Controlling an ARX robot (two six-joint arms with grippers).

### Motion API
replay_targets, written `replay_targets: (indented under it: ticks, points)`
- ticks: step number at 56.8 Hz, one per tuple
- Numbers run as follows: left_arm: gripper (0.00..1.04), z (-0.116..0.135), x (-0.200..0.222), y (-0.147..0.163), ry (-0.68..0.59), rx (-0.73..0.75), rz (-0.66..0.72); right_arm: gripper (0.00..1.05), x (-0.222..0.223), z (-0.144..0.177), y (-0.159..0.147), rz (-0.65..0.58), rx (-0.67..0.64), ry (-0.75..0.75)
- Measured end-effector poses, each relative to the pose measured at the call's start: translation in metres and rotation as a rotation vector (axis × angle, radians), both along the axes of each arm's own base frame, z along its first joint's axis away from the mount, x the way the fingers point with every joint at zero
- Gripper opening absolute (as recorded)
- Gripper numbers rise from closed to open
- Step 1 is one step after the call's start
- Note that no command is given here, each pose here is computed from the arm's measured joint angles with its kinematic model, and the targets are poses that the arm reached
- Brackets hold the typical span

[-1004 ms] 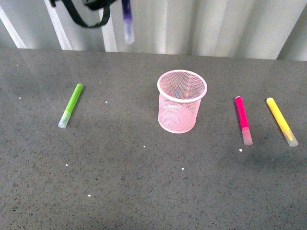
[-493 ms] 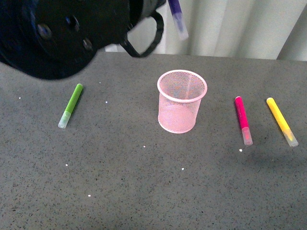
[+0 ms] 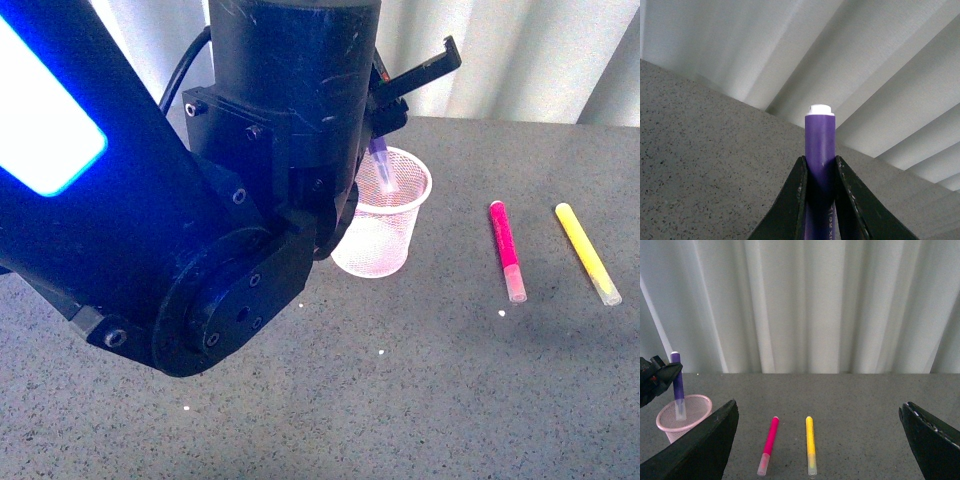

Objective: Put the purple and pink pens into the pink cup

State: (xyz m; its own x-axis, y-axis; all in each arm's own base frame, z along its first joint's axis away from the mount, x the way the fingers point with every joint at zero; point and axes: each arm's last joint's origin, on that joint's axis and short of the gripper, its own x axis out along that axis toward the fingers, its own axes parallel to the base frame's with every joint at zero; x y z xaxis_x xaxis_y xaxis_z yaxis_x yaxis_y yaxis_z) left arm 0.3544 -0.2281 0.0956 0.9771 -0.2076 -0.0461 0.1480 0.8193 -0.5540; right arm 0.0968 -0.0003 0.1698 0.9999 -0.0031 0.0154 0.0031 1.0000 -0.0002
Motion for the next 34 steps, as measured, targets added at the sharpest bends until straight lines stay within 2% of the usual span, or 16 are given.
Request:
replay_targets:
  ticks: [14, 20, 25, 34]
  points:
    - [0.12, -0.0003, 0.0025, -0.0027, -0.005, -0.005, 0.008, 0.98, 0.0, 0.0, 0.0, 0.0, 0.0, 0.0]
    - [0.3, -0.0002, 0.0026, -0.0026, -0.006, -0.005, 0.008, 0.98, 0.0, 0.0, 0.0, 0.0, 0.0, 0.0]
    - [0.5, 0.0003, 0.0021, -0.0022, -0.014, -0.011, 0.008, 0.98, 0.0, 0.0, 0.0, 0.0, 0.0, 0.0]
    - [0.77, -0.0016, -0.0021, 0.0039, -0.006, -0.005, 0.011, 0.98, 0.0, 0.0, 0.0, 0.0, 0.0, 0.0]
